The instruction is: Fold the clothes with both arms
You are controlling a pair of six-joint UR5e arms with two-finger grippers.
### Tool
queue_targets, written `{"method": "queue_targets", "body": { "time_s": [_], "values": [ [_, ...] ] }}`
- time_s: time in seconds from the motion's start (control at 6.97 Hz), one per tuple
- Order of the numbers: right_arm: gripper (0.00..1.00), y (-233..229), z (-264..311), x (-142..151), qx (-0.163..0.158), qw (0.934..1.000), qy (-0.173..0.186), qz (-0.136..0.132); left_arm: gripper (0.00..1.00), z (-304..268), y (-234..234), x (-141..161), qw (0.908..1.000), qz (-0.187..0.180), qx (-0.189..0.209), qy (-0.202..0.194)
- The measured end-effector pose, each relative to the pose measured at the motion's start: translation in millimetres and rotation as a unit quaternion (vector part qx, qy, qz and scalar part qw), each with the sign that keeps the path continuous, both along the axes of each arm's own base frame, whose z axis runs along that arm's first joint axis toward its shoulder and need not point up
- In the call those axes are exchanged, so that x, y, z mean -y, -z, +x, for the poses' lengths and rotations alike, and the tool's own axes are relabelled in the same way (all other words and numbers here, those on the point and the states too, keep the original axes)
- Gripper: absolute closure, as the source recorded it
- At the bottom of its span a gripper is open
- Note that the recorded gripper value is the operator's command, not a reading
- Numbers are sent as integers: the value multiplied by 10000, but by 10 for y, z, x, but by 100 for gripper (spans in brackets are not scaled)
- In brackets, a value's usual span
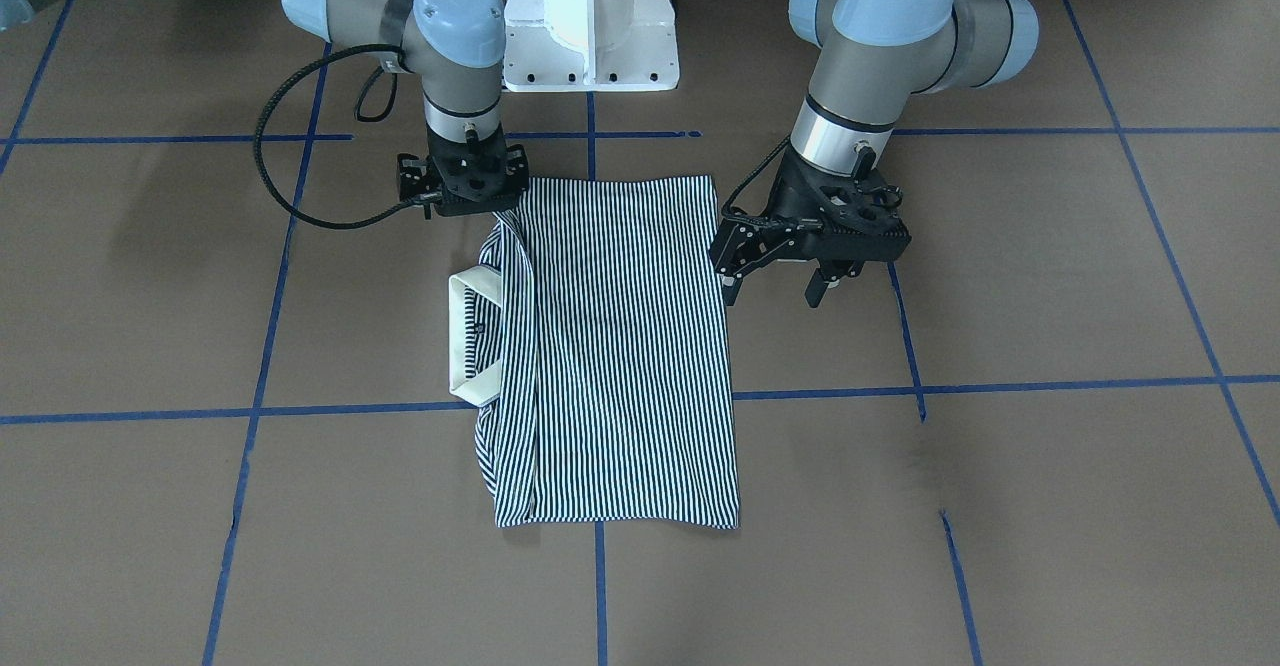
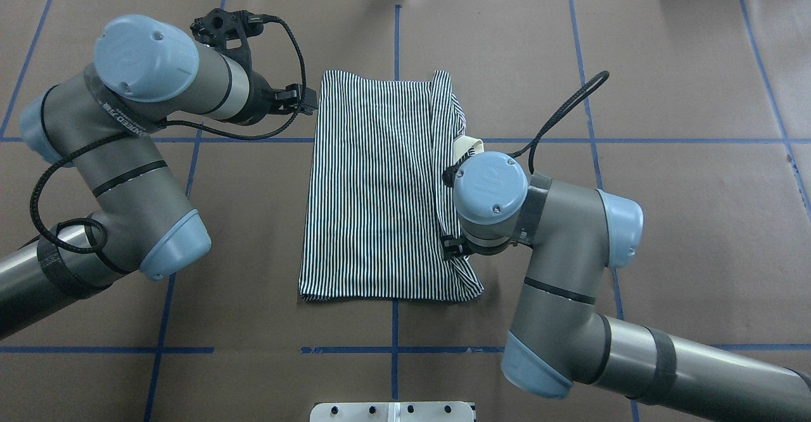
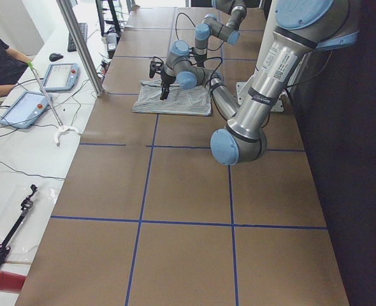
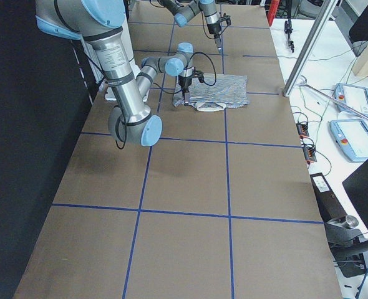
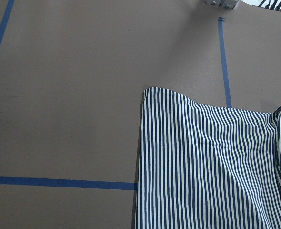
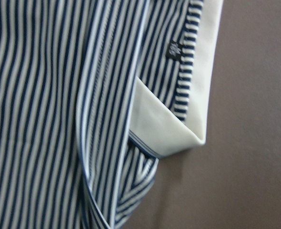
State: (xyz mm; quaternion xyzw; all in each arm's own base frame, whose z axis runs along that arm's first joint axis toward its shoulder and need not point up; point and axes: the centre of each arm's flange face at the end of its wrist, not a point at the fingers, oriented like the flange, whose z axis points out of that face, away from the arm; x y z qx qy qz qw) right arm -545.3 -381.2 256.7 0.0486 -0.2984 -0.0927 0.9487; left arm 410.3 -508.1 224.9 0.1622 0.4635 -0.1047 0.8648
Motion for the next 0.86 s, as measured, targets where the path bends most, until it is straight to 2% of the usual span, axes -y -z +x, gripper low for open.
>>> {"method": "queue_targets", "body": {
  "time_s": [0.29,0.86],
  "values": [
    [0,160,-354,301,11,10000,-79,21,0,-4,-7,-4,10000,0,1,-9],
    [0,3,-465,368,-257,9996,-37,-95,0,-3,-4,-4,10000,5,-5,-11]
  ]
}}
